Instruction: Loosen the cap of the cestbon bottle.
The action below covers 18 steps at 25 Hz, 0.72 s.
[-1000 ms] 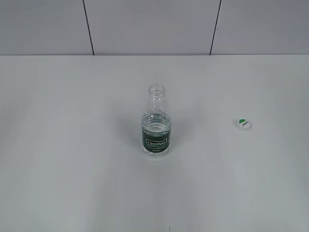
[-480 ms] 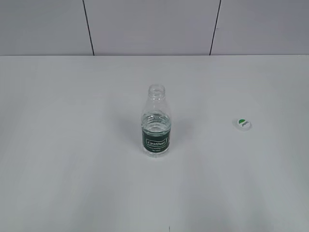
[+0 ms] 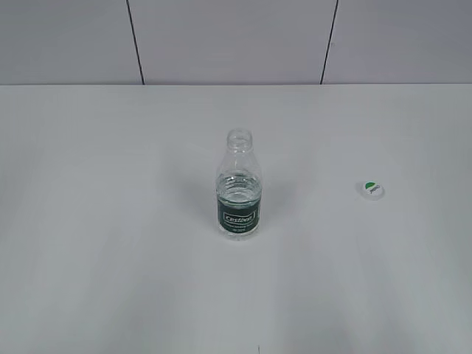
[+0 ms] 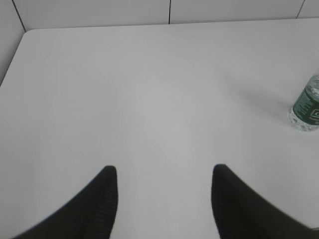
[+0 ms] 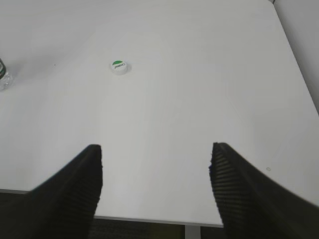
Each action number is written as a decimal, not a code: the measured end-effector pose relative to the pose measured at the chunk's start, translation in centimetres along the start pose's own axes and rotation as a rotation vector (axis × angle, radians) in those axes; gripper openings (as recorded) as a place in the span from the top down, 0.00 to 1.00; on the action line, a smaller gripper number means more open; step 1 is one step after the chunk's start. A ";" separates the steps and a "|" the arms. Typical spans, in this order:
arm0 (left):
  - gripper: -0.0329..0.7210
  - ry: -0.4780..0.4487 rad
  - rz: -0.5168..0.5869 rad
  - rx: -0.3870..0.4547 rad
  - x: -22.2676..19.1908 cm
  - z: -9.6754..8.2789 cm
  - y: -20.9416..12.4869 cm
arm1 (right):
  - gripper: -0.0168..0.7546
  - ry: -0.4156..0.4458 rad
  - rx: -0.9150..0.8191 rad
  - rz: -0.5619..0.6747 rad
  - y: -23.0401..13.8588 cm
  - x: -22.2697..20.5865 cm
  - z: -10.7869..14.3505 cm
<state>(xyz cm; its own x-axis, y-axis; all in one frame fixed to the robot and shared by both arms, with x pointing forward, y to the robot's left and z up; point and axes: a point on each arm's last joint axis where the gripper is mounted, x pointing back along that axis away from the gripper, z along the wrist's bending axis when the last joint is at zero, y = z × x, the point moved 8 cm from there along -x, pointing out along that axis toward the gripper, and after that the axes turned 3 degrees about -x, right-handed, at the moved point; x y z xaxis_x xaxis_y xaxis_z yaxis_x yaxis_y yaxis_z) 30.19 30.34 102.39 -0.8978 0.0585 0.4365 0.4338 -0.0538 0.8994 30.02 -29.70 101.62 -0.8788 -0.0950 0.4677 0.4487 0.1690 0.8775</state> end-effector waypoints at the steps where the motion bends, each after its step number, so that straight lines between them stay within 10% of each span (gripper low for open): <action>1: 0.45 0.000 -0.001 -0.001 0.0 0.0 0.0 | 0.31 0.000 0.000 0.000 0.0 0.0 0.0; 18: 0.45 0.120 0.000 0.053 0.1 0.9 0.0 | 0.31 -0.063 -0.032 0.006 -0.1 0.0 -0.4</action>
<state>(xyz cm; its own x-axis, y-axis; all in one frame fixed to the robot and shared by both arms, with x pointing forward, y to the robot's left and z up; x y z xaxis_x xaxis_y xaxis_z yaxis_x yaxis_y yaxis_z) 30.12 31.20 102.44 -0.8993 -0.0611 0.4331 0.4340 -0.0010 0.9009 30.05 -30.15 101.63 -0.8841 -0.0315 0.4662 0.4581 0.1381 0.8781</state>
